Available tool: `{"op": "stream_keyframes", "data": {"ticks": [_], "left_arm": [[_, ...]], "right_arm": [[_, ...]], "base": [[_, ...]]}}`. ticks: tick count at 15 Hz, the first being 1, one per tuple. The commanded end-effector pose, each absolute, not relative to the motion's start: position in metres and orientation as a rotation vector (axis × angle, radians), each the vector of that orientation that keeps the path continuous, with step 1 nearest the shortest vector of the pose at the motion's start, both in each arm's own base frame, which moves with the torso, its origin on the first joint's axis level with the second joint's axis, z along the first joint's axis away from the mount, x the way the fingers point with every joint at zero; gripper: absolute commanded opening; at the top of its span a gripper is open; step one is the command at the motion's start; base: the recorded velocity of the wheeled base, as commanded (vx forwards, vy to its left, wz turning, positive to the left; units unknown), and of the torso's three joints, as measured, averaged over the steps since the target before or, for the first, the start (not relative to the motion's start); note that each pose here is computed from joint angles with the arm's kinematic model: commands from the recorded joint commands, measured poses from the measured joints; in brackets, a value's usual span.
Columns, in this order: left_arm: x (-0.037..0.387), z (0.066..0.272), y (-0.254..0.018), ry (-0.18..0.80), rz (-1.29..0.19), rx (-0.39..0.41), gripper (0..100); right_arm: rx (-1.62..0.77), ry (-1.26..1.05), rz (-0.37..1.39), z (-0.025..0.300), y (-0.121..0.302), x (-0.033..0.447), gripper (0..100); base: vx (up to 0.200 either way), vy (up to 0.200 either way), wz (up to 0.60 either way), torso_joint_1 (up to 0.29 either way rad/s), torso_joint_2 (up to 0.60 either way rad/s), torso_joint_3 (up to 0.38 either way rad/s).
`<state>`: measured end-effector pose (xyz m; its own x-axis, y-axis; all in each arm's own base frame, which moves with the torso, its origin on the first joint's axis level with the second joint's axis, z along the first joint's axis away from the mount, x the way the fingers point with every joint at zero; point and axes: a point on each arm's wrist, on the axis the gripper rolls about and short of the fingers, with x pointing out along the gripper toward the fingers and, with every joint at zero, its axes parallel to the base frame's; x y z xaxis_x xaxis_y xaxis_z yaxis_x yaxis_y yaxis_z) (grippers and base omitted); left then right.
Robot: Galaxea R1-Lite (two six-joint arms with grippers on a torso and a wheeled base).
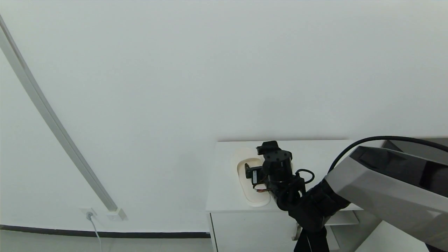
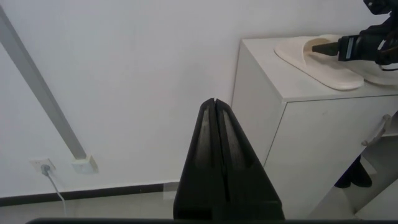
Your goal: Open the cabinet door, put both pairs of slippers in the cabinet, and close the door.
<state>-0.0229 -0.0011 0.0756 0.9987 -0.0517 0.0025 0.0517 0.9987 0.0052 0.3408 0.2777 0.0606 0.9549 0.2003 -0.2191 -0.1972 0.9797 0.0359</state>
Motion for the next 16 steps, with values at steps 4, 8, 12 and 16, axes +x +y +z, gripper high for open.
{"op": "stream_keyframes", "data": {"ticks": [4,8,12,16], "left_arm": [[-0.023,0.076,-0.001,-0.002,-0.052,0.005,0],[-0.023,0.076,-0.001,-0.002,-0.052,0.006,0],[-0.023,0.076,-0.001,-0.002,-0.052,0.005,0],[-0.023,0.076,-0.001,-0.002,-0.052,0.005,0]], "right_arm": [[0.007,0.233,0.199,0.051,0.280,0.344,0],[0.009,0.231,0.199,0.051,0.280,0.344,0],[0.022,0.212,0.201,0.056,0.280,0.344,0],[0.053,0.179,0.290,0.096,0.262,0.319,0]], "base": [[0.000,0.000,0.00,0.000,0.00,0.000],[0.000,0.000,0.00,0.000,0.00,0.000],[0.000,0.000,0.00,0.000,0.00,0.000],[0.000,0.000,0.00,0.000,0.00,0.000]]}}
